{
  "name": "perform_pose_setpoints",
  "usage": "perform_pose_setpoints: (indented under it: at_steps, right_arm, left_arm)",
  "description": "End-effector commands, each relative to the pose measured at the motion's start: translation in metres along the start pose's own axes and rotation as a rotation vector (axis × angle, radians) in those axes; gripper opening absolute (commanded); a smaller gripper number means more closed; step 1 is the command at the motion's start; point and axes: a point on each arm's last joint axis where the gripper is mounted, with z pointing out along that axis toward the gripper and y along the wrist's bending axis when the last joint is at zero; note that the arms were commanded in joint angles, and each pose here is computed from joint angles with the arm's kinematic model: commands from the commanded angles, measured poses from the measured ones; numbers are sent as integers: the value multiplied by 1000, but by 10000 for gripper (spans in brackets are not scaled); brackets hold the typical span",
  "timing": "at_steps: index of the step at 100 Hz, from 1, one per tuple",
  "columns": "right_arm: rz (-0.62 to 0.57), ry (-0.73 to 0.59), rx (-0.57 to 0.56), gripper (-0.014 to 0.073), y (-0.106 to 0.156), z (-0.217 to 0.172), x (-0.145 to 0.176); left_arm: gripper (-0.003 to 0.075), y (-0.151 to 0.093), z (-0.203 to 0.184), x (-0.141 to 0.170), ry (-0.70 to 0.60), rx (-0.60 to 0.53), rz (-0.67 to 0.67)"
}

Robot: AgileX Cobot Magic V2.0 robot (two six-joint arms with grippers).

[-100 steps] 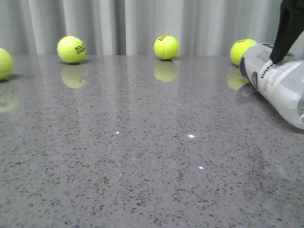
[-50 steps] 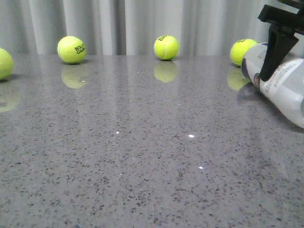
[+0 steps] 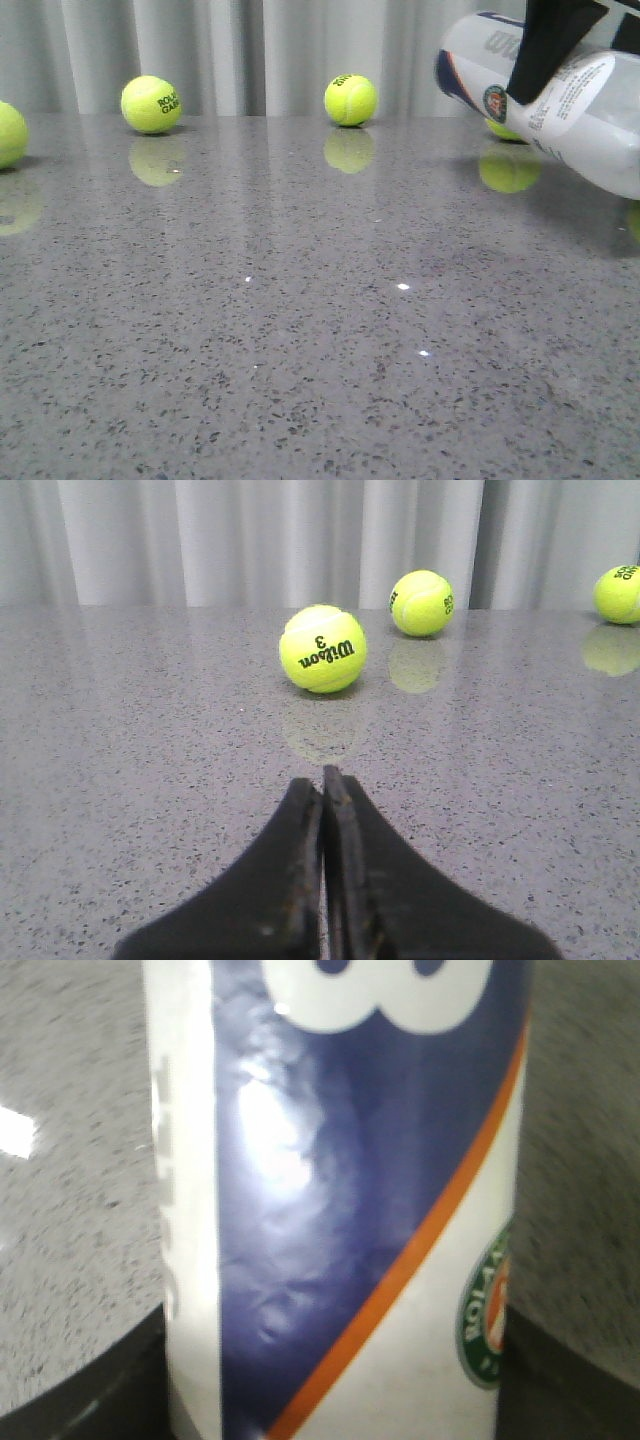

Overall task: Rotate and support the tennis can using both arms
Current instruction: 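Lower the right gripper onto the lying Wilson can and grasp it, then drag the can with the right gripper toward the table center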

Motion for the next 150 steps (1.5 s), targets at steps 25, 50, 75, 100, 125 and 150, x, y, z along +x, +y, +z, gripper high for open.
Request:
perform_pose_setpoints:
  at_steps: [25,50,75,100,125,150]
  right_arm:
    - [-727,-78,-69,270,61,-10,-19]
    - [-1185,-139,-62,270,87,-5,-20]
    - [-1277,-132,-64,270,87,3,-21]
    - [-1261,-55,-115,270,83,28,-22]
    - [-1251,-39,-131,270,82,38,-23]
    - [-1251,-41,-130,270,82,38,-23]
  left_arm:
    - [-21,0,0,7,-67,4,-5]
    - [-21,0,0,7,-67,4,-5]
    - [-21,0,0,7,-67,4,-5]
    - [-21,0,0,7,-67,4,-5]
    - [-21,0,0,7,-67,4,-5]
    - [-21,0,0,7,-67,4,-5]
